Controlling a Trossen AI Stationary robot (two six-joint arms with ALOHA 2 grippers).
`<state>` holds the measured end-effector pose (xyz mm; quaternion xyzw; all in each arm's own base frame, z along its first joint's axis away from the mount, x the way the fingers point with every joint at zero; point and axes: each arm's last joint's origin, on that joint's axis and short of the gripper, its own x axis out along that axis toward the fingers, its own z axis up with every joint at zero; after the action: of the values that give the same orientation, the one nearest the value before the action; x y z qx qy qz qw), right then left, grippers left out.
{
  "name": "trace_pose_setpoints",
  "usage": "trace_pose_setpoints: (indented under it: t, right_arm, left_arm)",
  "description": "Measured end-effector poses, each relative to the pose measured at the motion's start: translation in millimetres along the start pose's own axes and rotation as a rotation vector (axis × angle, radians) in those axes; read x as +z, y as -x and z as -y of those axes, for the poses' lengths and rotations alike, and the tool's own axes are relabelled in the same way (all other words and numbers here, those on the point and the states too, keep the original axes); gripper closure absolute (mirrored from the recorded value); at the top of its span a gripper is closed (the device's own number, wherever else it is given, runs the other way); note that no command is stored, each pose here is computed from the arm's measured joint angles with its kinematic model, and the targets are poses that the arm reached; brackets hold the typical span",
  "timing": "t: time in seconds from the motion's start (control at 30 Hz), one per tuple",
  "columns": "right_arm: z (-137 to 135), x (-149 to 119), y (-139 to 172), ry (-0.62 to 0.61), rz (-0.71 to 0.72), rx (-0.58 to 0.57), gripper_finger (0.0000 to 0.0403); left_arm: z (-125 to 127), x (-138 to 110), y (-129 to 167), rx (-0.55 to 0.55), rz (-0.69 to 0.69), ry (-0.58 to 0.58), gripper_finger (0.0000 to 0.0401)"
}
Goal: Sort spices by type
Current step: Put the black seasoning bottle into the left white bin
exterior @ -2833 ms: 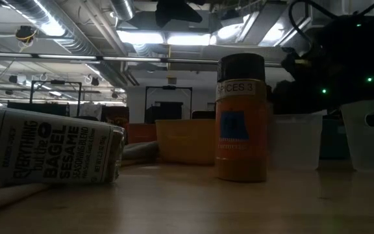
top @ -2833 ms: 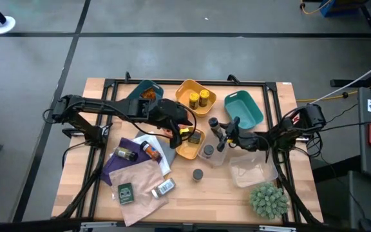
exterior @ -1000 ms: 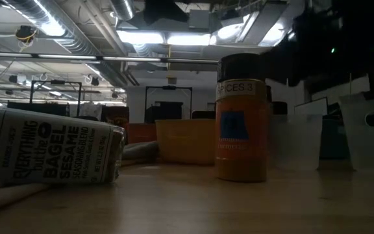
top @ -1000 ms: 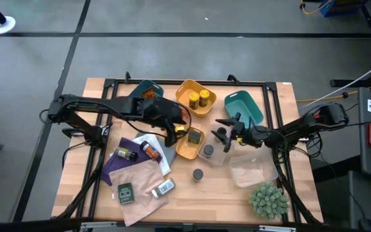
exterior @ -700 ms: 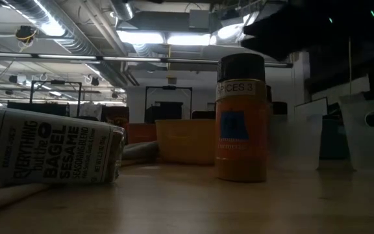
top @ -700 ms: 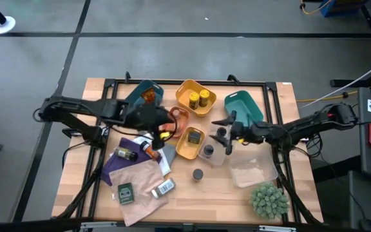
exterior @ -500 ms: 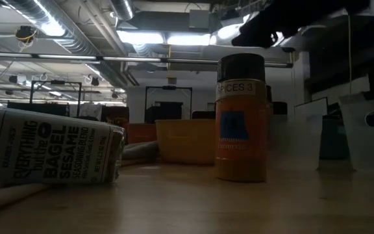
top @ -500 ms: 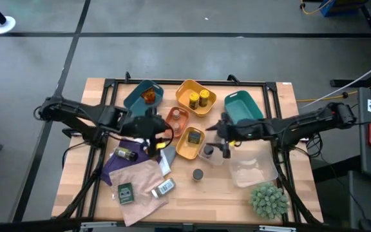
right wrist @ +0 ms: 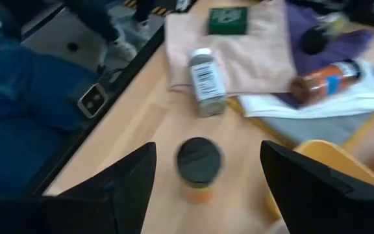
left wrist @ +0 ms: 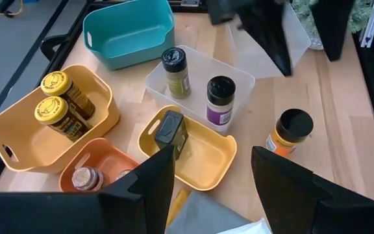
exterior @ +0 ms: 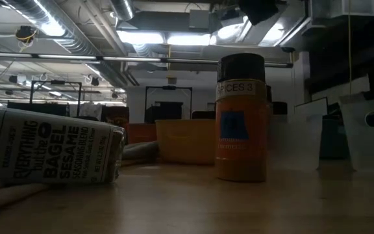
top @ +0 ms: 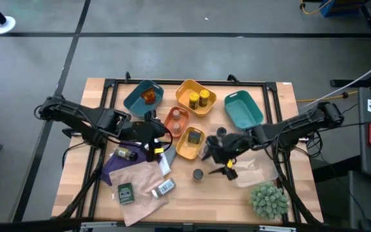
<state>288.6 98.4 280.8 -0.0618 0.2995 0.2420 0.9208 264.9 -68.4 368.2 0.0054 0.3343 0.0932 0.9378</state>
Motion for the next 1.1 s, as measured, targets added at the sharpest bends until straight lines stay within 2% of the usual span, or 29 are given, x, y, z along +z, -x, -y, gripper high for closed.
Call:
trace_pose_setpoints:
  t: [0.2, 0.4, 0.93, 1.1]
  right_arm:
    - [-14, -3, -33, 0.042, -0.003, -0.052, 0.0127]
    - [-13, -11, -57, 0.048, -0.026, -0.068, 0.0127]
    - [-13, -15, -63, 0.03, -0.047, -0.051, 0.0127]
    - [-11, -21, -71, 0.027, -0.078, -0.09, 0.0127]
  left_arm:
    - [0, 0, 0, -0.001, 0.001, 0.024, 0.0215]
    - [0, 0, 0, -0.002, 0.001, 0.038, 0.0215]
    - [0, -1, 0, 0.0, -0.009, 0.062, 0.0215]
    - [1, -1, 0, -0.002, -0.01, 0.061, 0.0215]
